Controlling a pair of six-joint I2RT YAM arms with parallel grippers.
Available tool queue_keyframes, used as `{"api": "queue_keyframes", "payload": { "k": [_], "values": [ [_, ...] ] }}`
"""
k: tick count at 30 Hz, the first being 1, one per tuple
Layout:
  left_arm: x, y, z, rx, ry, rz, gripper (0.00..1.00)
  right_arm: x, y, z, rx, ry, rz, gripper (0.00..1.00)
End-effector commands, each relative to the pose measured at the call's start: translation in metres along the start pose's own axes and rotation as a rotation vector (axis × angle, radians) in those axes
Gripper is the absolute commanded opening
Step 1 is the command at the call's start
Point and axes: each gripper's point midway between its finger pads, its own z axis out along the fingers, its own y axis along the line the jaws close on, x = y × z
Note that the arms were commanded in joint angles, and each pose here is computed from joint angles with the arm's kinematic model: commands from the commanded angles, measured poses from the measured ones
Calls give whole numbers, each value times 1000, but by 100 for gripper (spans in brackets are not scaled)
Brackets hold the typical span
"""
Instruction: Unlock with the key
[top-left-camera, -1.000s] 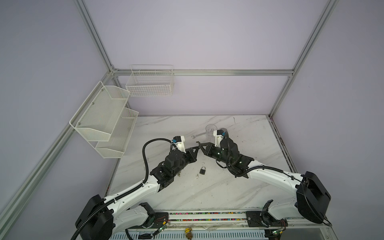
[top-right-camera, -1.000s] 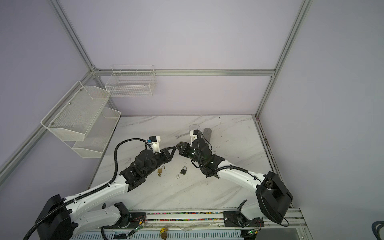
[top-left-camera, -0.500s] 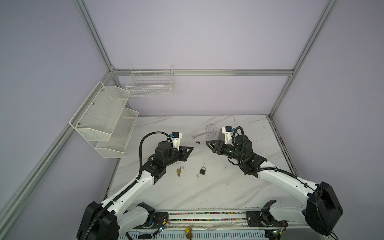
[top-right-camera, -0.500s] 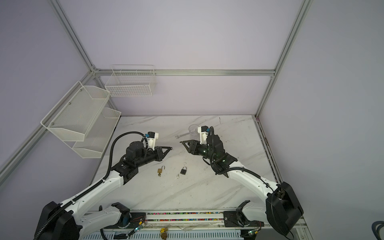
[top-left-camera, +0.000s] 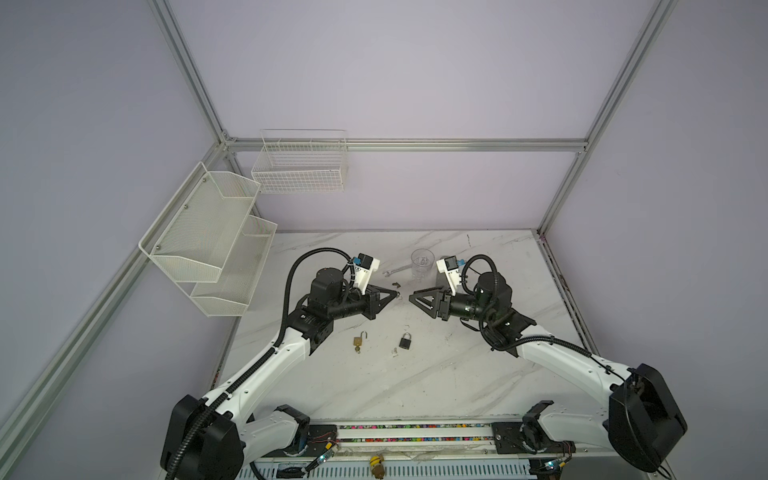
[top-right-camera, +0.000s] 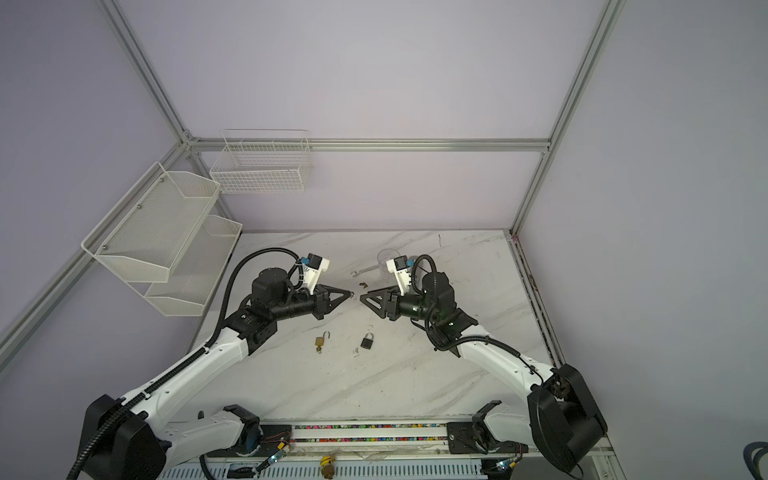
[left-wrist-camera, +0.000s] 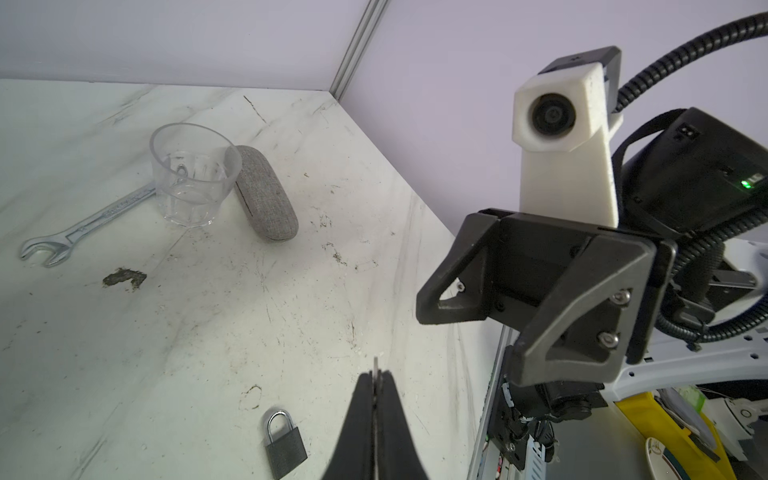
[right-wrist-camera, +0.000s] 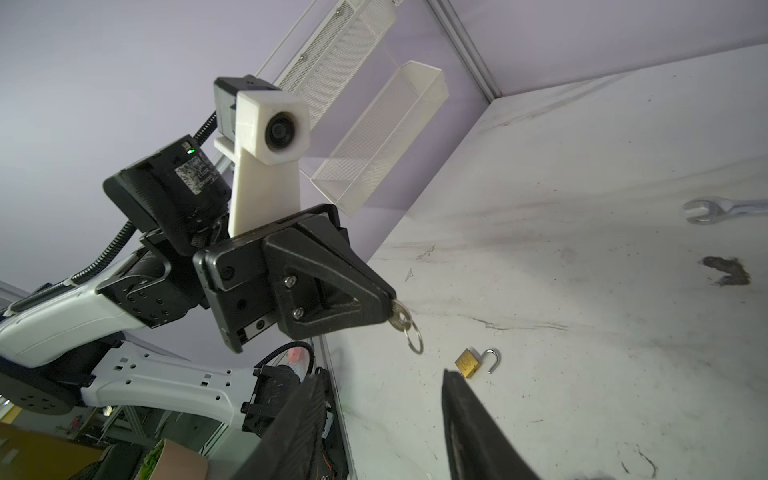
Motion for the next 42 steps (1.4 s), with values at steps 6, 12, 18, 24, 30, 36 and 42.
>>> {"api": "queue_keyframes", "payload": {
  "k": [6,12,18,24,30,36,42],
  "values": [
    [-43,-41,-7,154,-77,107,0,-13,22,6,-136,-13,-84,46],
    [-47,-45,-6,175,-86,108,0,-11,20,10,-147,0,-84,42],
    [-50,-49,-7,198,-92,107,0,-10,16,12,-133,-1,-84,41],
    [-53,-51,-7,210,-100,105,0,-10,18,12,-148,8,-85,36],
    [-56,-54,-8,225,-108,105,0,-10,18,12,-148,10,-88,28],
    [-56,-56,-7,233,-107,104,0,-11,19,12,-152,9,-91,18],
    [-55,-57,-6,249,-96,103,0,-8,11,17,-140,19,-70,10]
  ]
}}
